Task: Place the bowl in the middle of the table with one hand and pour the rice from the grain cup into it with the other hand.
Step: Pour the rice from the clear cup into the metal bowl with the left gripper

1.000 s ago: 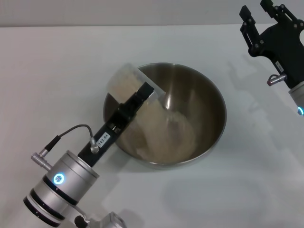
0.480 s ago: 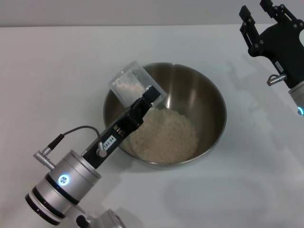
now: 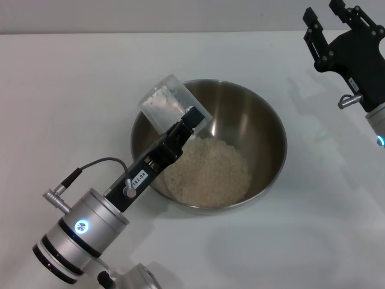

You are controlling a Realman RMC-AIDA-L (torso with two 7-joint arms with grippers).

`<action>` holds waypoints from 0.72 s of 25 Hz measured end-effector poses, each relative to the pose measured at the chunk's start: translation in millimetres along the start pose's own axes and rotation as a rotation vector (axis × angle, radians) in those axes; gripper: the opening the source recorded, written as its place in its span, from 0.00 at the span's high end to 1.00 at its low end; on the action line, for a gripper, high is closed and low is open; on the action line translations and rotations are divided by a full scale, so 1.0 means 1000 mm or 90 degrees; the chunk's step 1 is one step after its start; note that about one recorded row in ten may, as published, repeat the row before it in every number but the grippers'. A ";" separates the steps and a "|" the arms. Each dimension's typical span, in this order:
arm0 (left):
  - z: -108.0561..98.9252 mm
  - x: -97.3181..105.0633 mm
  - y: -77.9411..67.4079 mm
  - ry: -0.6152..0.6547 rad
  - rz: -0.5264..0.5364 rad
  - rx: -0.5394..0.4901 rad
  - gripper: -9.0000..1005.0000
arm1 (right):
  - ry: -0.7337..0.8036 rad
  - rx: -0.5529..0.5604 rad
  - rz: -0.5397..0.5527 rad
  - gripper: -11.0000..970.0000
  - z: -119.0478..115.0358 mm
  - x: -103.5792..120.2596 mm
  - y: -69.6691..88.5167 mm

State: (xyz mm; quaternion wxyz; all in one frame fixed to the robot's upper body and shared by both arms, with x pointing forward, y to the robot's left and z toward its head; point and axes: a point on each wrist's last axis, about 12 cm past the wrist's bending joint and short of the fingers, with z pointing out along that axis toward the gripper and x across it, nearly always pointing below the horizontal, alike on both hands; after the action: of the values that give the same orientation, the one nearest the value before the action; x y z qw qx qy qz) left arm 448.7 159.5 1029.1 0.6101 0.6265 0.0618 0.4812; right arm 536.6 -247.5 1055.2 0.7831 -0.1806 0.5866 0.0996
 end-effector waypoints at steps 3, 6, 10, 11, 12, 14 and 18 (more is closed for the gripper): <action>0.000 0.000 0.000 0.000 0.000 0.001 0.96 | 0.001 0.000 0.000 0.52 0.000 0.000 0.000; 0.000 -0.001 0.000 -0.002 -0.001 0.003 0.96 | 0.000 -0.001 0.000 0.52 0.000 0.000 0.000; 0.000 0.000 0.000 0.002 -0.008 0.004 0.96 | -0.001 -0.002 -0.001 0.52 0.001 0.000 0.000; 0.000 0.000 0.000 0.003 -0.010 0.005 0.96 | -0.001 -0.002 -0.001 0.52 0.001 0.000 0.000; 0.000 0.000 -0.001 0.006 -0.012 0.006 0.96 | 0.000 -0.002 -0.001 0.52 0.001 0.000 0.000; 0.000 0.001 0.000 0.010 -0.015 0.005 0.96 | 0.001 -0.002 -0.001 0.52 0.001 0.000 0.000; 0.000 0.002 0.000 0.017 -0.020 0.004 0.96 | 0.005 -0.002 0.000 0.52 0.001 0.001 0.000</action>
State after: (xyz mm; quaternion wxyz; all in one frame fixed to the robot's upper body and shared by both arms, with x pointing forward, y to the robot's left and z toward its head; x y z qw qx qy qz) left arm 450.3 160.8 1030.3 0.6145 0.6210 0.0813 0.4797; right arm 537.5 -246.8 1054.6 0.7806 -0.1826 0.5894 0.0997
